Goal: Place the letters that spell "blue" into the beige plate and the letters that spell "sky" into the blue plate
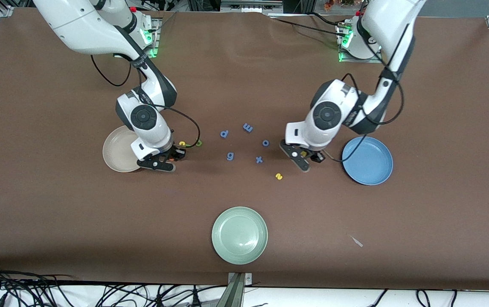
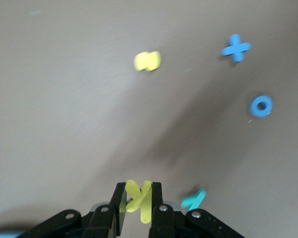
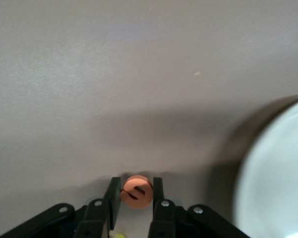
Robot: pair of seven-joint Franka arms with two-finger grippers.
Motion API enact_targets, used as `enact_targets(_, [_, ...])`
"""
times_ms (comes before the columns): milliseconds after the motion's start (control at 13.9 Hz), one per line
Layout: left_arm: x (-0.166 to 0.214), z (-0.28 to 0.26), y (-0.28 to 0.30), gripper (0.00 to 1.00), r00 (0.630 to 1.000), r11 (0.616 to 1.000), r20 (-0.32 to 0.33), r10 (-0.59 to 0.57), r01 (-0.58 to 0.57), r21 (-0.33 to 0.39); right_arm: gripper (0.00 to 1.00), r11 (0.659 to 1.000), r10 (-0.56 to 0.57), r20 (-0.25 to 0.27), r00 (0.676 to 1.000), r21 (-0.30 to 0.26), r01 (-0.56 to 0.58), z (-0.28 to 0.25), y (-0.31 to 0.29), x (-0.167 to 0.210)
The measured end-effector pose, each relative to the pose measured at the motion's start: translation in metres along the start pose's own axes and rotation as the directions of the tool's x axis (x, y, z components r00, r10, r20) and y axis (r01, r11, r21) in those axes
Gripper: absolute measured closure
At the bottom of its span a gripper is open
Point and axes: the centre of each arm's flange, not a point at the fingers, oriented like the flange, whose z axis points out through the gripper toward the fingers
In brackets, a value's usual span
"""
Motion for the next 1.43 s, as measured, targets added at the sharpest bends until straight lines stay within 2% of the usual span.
enact_targets(143, [-0.025, -0.016, -0.040, 0.76, 0.999, 1.000, 0.032, -0.024, 0.024, -0.011, 0.70, 0.997, -0.058, 0.009, 0.998, -0.052, 0.059, -0.033, 0.025, 0.011])
enact_targets(287, [-0.053, -0.020, -0.090, 0.76, 0.999, 0.999, 0.038, -0.021, 0.022, -0.024, 0.70, 0.989, -0.117, 0.026, 0.993, -0.091, 0.119, -0.060, 0.052, 0.019])
enact_targets(430, [-0.087, -0.015, -0.138, 0.76, 0.999, 0.999, 0.044, -0.012, 0.014, -0.042, 0.70, 0.980, -0.157, 0.049, 0.986, -0.117, 0.162, -0.064, 0.076, 0.018])
enact_targets(502, [-0.102, -0.009, -0.154, 0.76, 0.999, 0.998, 0.052, -0.012, 0.015, -0.054, 0.67, 0.976, -0.172, 0.064, 0.983, -0.125, 0.179, -0.058, 0.087, 0.016])
enact_targets(717, [-0.128, 0.017, -0.172, 0.76, 0.995, 0.998, 0.098, -0.007, 0.013, -0.062, 0.38, 0.972, -0.192, 0.087, 0.978, -0.125, 0.202, -0.038, 0.101, 0.007])
enact_targets(789, [-0.129, 0.028, -0.173, 0.76, 0.994, 0.999, 0.107, 0.009, -0.004, -0.043, 0.30, 0.972, -0.192, 0.089, 0.977, -0.123, 0.202, -0.035, 0.101, 0.004])
enact_targets(1004, [-0.128, 0.065, -0.179, 0.76, 0.996, 0.999, 0.091, 0.021, -0.019, -0.027, 0.28, 0.986, -0.108, 0.077, 0.991, -0.119, 0.117, -0.036, 0.088, -0.002])
enact_targets(1148, [-0.125, 0.080, -0.179, 0.74, 0.996, 0.999, 0.085, 0.026, -0.023, -0.032, 0.26, 0.995, -0.006, 0.064, 0.998, -0.102, 0.013, -0.035, 0.052, -0.018])
enact_targets(1291, [-0.120, 0.067, -0.180, 0.57, 0.997, 0.999, 0.071, 0.034, -0.032, -0.020, 0.26, 0.994, 0.090, 0.060, 0.994, -0.071, -0.086, -0.030, 0.011, -0.036])
enact_targets(1435, [-0.112, 0.033, -0.169, 0.36, 0.996, 0.999, 0.075, 0.041, -0.039, -0.017, 0.26, 0.987, 0.158, 0.060, 0.986, -0.032, -0.157, -0.024, -0.019, -0.044])
